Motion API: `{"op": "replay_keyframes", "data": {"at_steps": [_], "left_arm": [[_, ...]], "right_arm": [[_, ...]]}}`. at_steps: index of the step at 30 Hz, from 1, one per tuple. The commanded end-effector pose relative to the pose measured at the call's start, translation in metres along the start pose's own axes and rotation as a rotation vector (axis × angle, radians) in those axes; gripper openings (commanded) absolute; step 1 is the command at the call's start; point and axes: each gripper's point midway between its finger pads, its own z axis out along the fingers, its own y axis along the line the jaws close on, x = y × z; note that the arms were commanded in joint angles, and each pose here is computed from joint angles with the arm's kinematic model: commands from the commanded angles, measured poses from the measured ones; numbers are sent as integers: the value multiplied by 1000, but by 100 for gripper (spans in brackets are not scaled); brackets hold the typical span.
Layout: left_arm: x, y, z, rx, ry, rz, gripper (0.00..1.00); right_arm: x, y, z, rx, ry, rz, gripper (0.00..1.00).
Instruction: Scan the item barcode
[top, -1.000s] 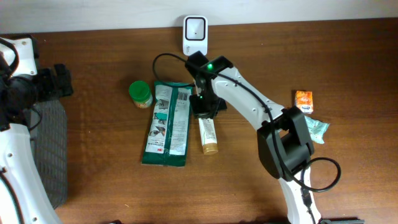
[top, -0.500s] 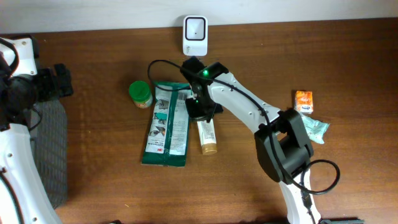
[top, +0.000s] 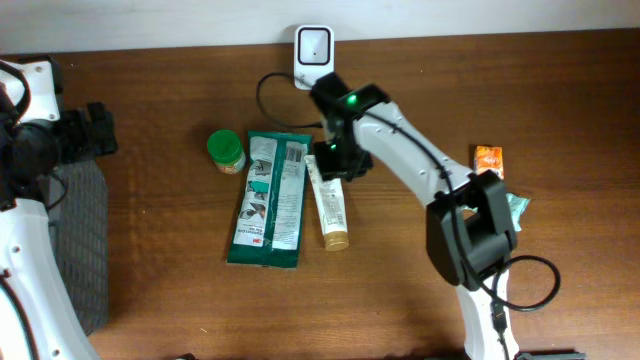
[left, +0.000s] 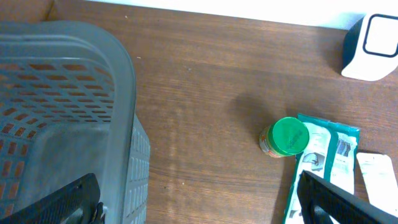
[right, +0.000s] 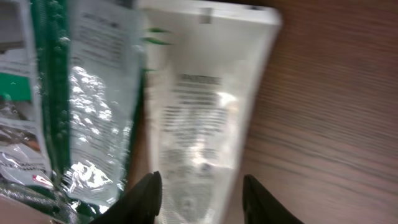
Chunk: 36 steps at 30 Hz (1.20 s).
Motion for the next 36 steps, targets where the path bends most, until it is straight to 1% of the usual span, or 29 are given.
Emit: {"op": "replay_keyframes", "data": {"at_steps": [1, 3, 6, 8, 11, 14, 16, 18, 20, 23, 25, 26, 28, 31, 33, 36], "left_arm": [[-4, -1, -6, 6, -21, 14, 99], [-4, -1, -6, 6, -21, 14, 99], [-4, -1, -6, 6, -21, 14, 99], [-4, -1, -6, 6, -21, 14, 99], [-4, -1, -6, 6, -21, 14, 99], [-4, -1, -6, 6, -21, 14, 99], [-4, -1, -6, 6, -21, 14, 99], [-4, -1, -6, 6, -21, 14, 99], [-4, -1, -6, 6, -21, 14, 99], [-4, -1, -6, 6, -21, 14, 99], [-4, -1, -6, 6, -21, 14, 99], [-4, -1, -6, 6, -21, 14, 99], [-4, -1, -6, 6, -21, 14, 99], [-4, -1, -6, 6, -21, 14, 99], [-4, -1, -6, 6, -21, 14, 99], [-4, -1, -6, 6, -21, 14, 99]], "right_arm": [[-5, -16, -20, -55, -7, 15, 45], [4, -20, -13, -144, 46, 4, 56], [22, -12, 5, -294, 112, -28, 59], [31, -7, 18, -347, 140, -20, 60], [28, 4, 15, -325, 109, -71, 59], [10, -3, -21, -211, 16, -86, 59], [8, 8, -40, -219, -9, -108, 59], [24, 35, -35, -265, 39, -151, 59], [47, 64, -19, -258, 99, -222, 59], [80, 83, 14, -226, 207, -249, 65], [100, 72, 33, -164, 271, -233, 66], [104, 54, 41, -76, 280, -193, 68], [109, 32, 47, 4, 301, -154, 69], [100, 0, 44, 80, 291, -109, 69], [87, -35, 38, 151, 271, -51, 69], [67, -74, 32, 137, 239, -16, 70]]}}
